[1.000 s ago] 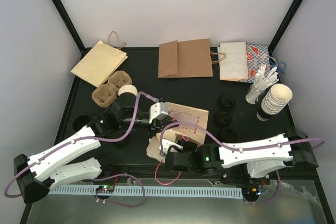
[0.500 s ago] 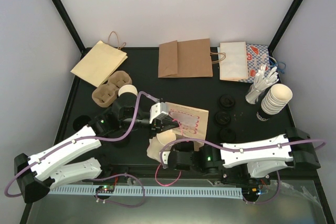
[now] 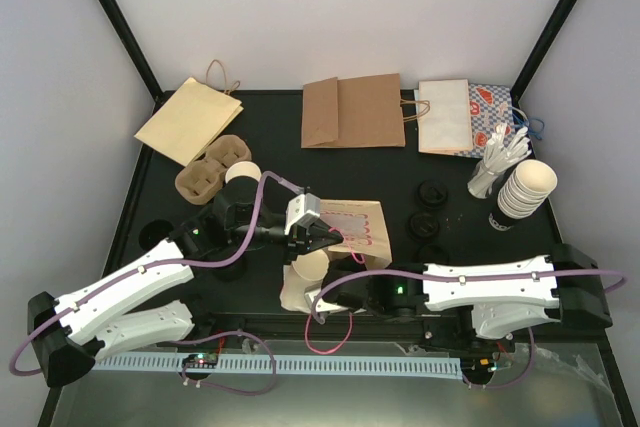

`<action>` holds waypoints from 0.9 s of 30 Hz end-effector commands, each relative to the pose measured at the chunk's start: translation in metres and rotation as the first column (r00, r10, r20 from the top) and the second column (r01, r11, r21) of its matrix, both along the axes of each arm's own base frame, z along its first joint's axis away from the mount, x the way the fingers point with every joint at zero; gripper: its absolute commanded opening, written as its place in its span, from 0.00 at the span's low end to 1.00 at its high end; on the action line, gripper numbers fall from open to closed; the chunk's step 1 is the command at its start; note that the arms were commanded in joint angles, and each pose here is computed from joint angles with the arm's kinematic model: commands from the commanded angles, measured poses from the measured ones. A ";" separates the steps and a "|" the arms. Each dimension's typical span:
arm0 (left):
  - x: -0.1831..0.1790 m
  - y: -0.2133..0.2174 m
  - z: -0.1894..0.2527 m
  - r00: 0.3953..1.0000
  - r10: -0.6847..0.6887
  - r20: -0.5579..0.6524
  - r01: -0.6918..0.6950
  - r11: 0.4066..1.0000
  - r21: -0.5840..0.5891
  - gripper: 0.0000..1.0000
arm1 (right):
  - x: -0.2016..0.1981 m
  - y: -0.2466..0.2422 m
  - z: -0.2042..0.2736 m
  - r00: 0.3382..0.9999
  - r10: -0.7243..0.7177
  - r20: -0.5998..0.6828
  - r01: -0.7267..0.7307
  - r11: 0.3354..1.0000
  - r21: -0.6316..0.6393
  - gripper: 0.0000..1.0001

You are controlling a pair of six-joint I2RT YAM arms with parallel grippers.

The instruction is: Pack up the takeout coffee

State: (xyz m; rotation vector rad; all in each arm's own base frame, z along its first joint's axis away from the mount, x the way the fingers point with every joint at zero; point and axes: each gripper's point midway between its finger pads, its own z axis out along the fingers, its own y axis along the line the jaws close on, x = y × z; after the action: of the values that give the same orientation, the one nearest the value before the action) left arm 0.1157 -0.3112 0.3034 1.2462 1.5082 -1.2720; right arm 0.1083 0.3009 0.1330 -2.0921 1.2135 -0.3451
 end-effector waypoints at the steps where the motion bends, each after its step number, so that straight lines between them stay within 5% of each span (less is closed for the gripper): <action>1: -0.001 -0.002 0.007 1.000 -0.024 0.001 0.024 0.999 -0.033 0.02 | 0.004 0.012 0.010 0.994 0.087 0.070 -0.084 0.996 -0.032 0.41; 27: 0.005 -0.005 0.007 1.000 -0.002 0.001 0.002 1.000 -0.027 0.02 | -0.010 0.018 0.029 0.975 0.192 0.109 -0.189 0.981 -0.035 0.44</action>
State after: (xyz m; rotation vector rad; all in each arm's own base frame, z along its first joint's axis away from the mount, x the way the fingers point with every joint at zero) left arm 0.1185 -0.3147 0.3007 1.2386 1.5217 -1.2825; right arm 0.0997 0.3093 0.1573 -2.1521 0.9882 -0.3861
